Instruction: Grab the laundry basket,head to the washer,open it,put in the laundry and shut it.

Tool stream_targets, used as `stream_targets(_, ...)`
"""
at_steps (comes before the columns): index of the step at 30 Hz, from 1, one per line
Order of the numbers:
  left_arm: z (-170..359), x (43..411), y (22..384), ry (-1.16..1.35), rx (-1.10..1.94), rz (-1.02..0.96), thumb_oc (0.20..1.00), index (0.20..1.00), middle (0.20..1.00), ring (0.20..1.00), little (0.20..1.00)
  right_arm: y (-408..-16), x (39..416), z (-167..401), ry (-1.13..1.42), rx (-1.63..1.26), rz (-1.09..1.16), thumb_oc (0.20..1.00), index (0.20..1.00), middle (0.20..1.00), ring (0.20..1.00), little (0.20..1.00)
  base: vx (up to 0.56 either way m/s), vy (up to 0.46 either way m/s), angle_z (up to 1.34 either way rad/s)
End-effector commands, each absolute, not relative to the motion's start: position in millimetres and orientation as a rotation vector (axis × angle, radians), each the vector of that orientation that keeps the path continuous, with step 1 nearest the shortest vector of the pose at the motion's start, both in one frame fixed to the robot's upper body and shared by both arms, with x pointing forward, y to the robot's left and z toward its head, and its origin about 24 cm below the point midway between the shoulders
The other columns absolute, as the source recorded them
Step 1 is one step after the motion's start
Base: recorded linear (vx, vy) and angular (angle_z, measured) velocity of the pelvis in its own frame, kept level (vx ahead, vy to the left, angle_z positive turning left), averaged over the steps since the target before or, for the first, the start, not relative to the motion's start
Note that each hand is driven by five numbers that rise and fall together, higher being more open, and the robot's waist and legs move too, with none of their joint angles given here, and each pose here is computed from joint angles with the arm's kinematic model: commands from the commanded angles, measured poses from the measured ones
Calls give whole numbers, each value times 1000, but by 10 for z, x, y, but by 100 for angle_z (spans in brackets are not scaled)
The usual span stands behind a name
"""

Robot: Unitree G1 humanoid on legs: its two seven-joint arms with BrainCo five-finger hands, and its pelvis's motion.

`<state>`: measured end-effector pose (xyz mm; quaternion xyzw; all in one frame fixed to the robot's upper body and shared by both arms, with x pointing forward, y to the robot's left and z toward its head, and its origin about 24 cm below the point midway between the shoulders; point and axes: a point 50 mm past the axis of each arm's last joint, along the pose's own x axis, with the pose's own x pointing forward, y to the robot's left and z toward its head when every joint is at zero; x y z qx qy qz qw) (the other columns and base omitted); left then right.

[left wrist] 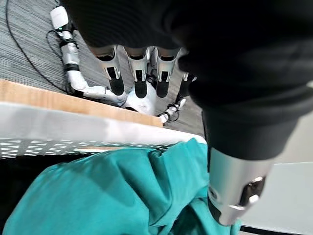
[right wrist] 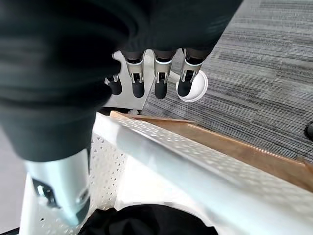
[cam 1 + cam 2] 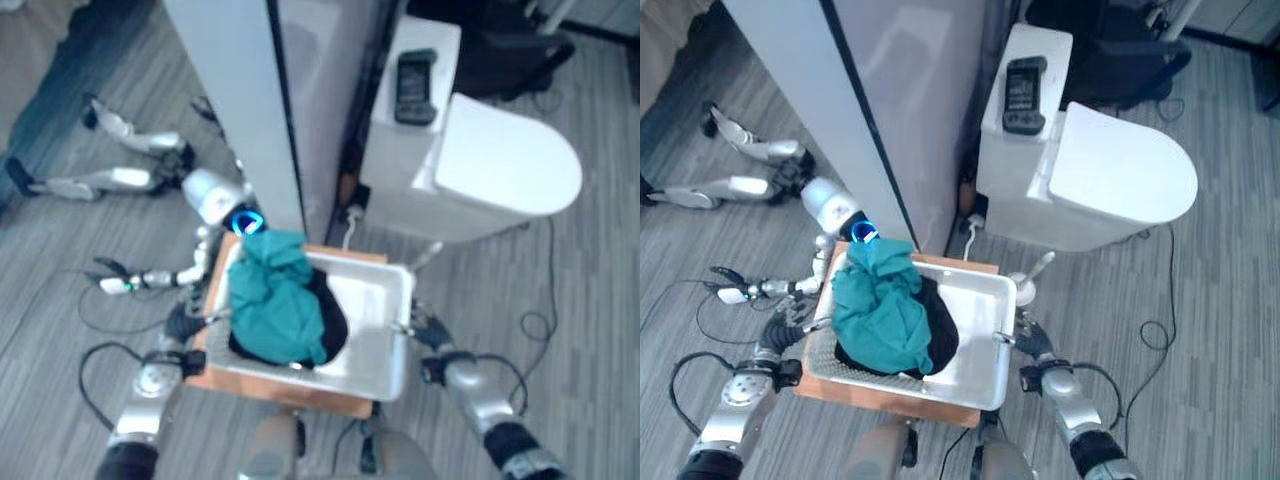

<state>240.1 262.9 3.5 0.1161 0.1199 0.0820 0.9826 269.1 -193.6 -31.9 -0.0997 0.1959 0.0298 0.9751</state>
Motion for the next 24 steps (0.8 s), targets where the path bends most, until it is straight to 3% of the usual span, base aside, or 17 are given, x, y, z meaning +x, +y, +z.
stream_targets(1, 227, 2449, 2683, 197, 363, 96, 1000, 1000, 1000, 1000, 1000, -1782, 2758, -206, 331, -242, 93, 1000, 1000, 1000, 1000, 1000, -46, 22, -4)
stream_targets(15, 559, 2811, 2607, 138, 645, 55, 1000, 1000, 1000, 1000, 1000, -1574, 2987, -80, 311, -296, 118, 1000, 1000, 1000, 1000, 1000, -18, 8, 5)
stream_targets(24, 525, 2807, 2593, 161, 768, 46, 1000, 1000, 1000, 1000, 1000, -1596, 2906, -125, 327, -329, 133, 1000, 1000, 1000, 1000, 1000, -2, 8, 0)
